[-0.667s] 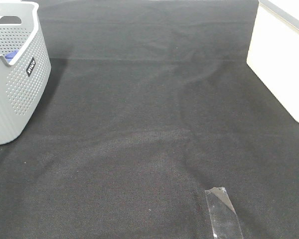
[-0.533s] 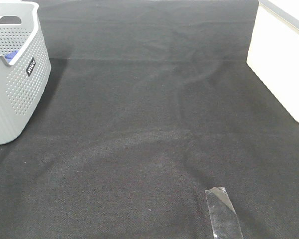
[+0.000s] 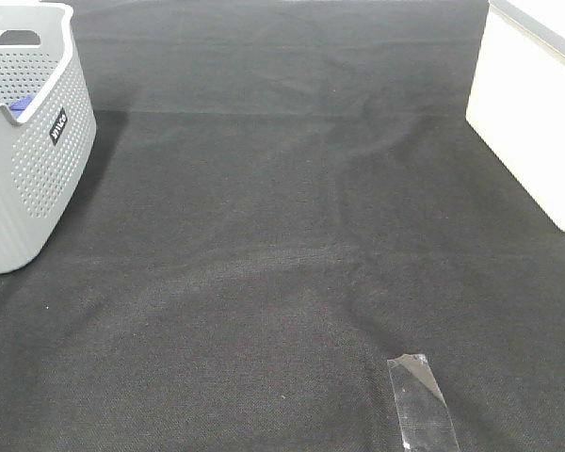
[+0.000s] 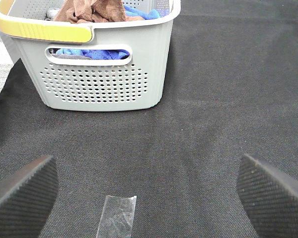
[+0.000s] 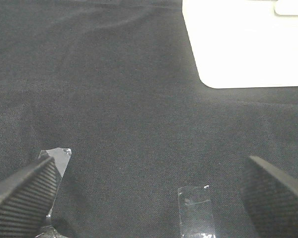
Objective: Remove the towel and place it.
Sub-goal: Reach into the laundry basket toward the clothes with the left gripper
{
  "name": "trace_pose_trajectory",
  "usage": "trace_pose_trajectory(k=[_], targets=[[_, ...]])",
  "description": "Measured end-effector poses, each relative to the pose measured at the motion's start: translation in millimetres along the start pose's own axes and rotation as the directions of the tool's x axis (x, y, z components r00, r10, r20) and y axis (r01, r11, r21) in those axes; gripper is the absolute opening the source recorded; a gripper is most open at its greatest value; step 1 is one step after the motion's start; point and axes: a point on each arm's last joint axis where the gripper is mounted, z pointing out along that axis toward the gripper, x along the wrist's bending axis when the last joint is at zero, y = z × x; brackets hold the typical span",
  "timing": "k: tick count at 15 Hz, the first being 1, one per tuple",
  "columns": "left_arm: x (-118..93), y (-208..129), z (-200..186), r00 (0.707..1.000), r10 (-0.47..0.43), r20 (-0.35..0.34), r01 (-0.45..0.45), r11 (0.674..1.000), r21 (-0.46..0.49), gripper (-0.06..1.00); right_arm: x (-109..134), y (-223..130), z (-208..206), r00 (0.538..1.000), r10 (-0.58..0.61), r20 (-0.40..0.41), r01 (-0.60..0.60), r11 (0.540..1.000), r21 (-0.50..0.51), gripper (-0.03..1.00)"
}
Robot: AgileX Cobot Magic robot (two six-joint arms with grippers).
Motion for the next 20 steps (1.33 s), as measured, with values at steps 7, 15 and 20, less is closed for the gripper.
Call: trace_pose_trajectory(k=[7, 15, 20], targets=[[0.0, 0.0, 0.0, 1.000, 0.006, 0.000, -0.006, 1.000, 0.000, 0.92, 0.0, 0.0, 0.0, 1.000, 0.000, 0.000, 0.000, 1.000, 0.000, 0.96], [0.0, 0.0, 0.0, 1.000, 0.006, 0.000, -0.006, 1.000, 0.000, 0.92, -0.1, 0.0, 0.0, 1.000, 0.000, 0.001, 0.000, 1.000, 0.000, 0.96], [0.0, 0.0, 0.0, 1.000, 0.006, 0.000, -0.006, 1.000, 0.000, 0.92, -0.1, 0.0, 0.0, 1.000, 0.000, 0.001, 0.000, 1.000, 0.000, 0.96]])
